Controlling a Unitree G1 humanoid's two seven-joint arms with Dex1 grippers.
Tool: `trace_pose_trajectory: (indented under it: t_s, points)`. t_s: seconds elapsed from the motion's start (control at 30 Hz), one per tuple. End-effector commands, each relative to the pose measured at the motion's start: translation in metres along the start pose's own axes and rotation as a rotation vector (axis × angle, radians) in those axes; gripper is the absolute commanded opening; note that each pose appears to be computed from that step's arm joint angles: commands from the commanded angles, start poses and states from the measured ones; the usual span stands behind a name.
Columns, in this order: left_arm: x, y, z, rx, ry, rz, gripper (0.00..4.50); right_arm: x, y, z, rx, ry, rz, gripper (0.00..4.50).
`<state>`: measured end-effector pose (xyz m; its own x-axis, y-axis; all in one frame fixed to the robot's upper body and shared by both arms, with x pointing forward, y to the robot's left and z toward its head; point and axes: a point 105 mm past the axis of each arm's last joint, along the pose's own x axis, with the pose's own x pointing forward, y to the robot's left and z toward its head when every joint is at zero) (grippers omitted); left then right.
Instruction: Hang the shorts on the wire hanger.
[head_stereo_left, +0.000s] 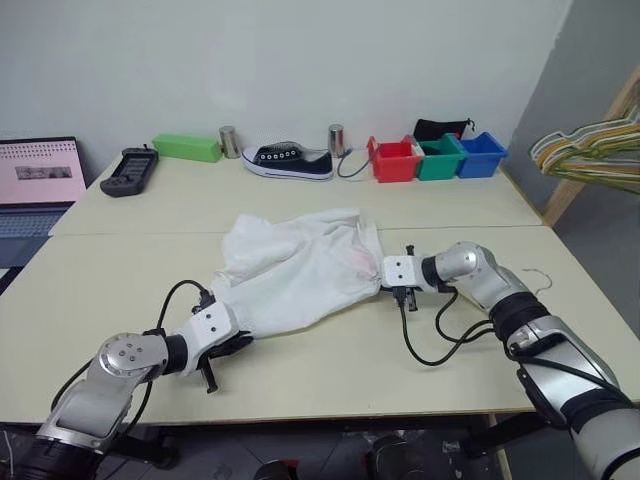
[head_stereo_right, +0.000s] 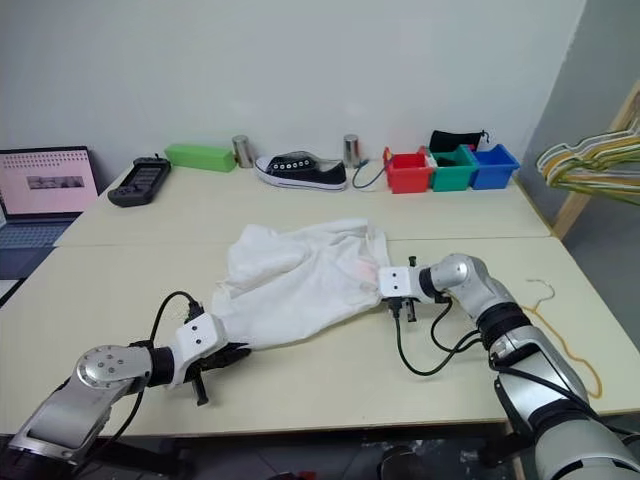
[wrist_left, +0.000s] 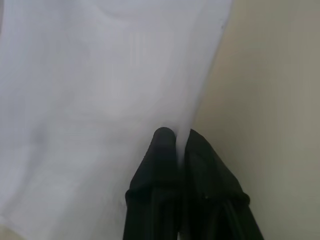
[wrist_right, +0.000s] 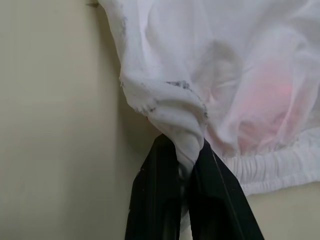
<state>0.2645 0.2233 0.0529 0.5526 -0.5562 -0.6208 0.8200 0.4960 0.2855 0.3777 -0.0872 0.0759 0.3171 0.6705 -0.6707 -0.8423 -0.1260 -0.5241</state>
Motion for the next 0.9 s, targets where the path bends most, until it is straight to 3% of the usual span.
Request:
trace_pose_trajectory:
  t_s: [0.03, 0.13, 0.33, 0.47, 0.57, 0.7, 0.8, 0.9]
  points:
    - [-0.010, 0.006, 0.008, 0.033, 0.010, 0.006, 0.05, -0.009, -0.005, 0.009, -0.018, -0.041, -0.026, 0.24]
    - [-0.019, -0.004, 0.013, 0.028, 0.022, -0.065, 0.05, -0.018, 0.007, 0.015, -0.025, -0.068, 0.029, 0.24]
    - [-0.067, -0.049, 0.030, 0.014, 0.069, -0.414, 0.05, -0.072, 0.072, 0.039, -0.008, -0.122, 0.381, 0.24]
    - [-0.079, -0.034, 0.037, -0.009, 0.077, -0.428, 0.05, -0.088, 0.074, 0.054, 0.080, -0.166, 0.433, 0.24]
    - [-0.069, 0.044, 0.043, 0.057, 0.055, -0.128, 0.05, -0.070, -0.005, 0.060, 0.169, -0.211, 0.113, 0.24]
    - [-0.076, 0.186, 0.082, 0.166, 0.006, 0.529, 0.05, -0.072, -0.139, 0.059, 0.268, -0.112, -0.531, 0.24]
    - [-0.128, 0.257, 0.146, 0.236, -0.100, 1.052, 0.05, -0.129, -0.211, 0.080, 0.155, -0.015, -1.090, 0.24]
    - [-0.203, 0.273, 0.215, 0.335, -0.314, 1.479, 0.05, -0.195, -0.241, 0.125, 0.021, -0.091, -1.510, 0.24]
